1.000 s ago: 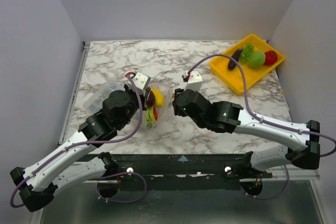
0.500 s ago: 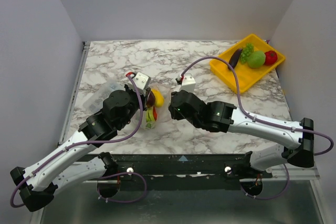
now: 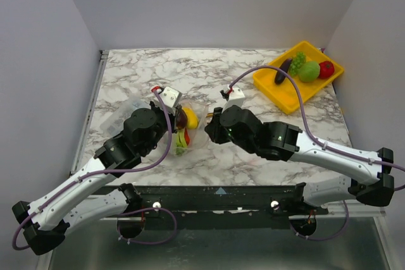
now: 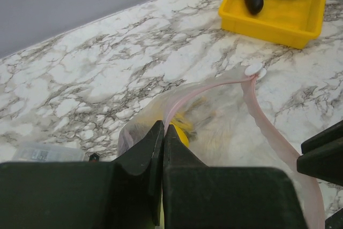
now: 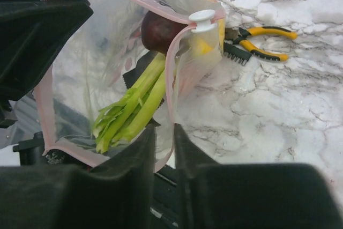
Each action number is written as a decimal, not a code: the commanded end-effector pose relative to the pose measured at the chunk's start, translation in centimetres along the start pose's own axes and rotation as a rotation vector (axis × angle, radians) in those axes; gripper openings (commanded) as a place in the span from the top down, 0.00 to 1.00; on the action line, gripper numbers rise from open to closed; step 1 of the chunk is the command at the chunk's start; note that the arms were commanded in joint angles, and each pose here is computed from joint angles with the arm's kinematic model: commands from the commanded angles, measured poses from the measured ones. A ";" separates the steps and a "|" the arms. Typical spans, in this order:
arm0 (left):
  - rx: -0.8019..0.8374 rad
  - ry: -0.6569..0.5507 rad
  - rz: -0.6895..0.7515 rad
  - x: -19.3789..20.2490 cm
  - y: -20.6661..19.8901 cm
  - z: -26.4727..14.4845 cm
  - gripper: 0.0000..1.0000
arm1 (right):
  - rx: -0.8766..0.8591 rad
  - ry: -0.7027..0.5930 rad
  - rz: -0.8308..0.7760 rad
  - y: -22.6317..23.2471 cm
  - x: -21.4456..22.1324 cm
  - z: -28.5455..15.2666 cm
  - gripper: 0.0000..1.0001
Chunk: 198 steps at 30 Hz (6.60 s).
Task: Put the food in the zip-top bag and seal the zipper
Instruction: Pick up the fake vegetable from the bin, then place the fake vegetable in the zipper food storage bag, then pick up the fake fruit from the bin.
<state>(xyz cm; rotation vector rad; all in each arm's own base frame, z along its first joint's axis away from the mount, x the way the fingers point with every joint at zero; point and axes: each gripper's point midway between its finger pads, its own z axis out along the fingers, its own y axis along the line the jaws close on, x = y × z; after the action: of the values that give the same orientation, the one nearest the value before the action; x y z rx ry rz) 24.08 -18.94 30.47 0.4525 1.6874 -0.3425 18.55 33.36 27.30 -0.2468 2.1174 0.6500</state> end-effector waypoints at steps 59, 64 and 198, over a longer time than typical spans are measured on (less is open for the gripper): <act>0.048 -0.015 -0.027 -1.4 -0.9 -0.1 1.00 | 0.905 -0.005 0.325 -53.7 -7.4 20.6 0.33; 0.052 -0.012 -0.028 -1.4 -1.0 -0.1 1.00 | 0.906 -0.002 0.308 -53.6 -7.3 20.3 0.63; 0.116 -0.008 -0.048 -1.6 -2.1 -0.4 1.00 | 1.107 -0.223 0.010 -36.0 -10.3 -0.6 0.20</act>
<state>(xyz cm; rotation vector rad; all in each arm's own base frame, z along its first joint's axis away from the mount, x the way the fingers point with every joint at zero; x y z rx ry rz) 23.30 -20.13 30.18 0.5035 1.7157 -0.4166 34.59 4.45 23.81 0.2979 2.0018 -0.5359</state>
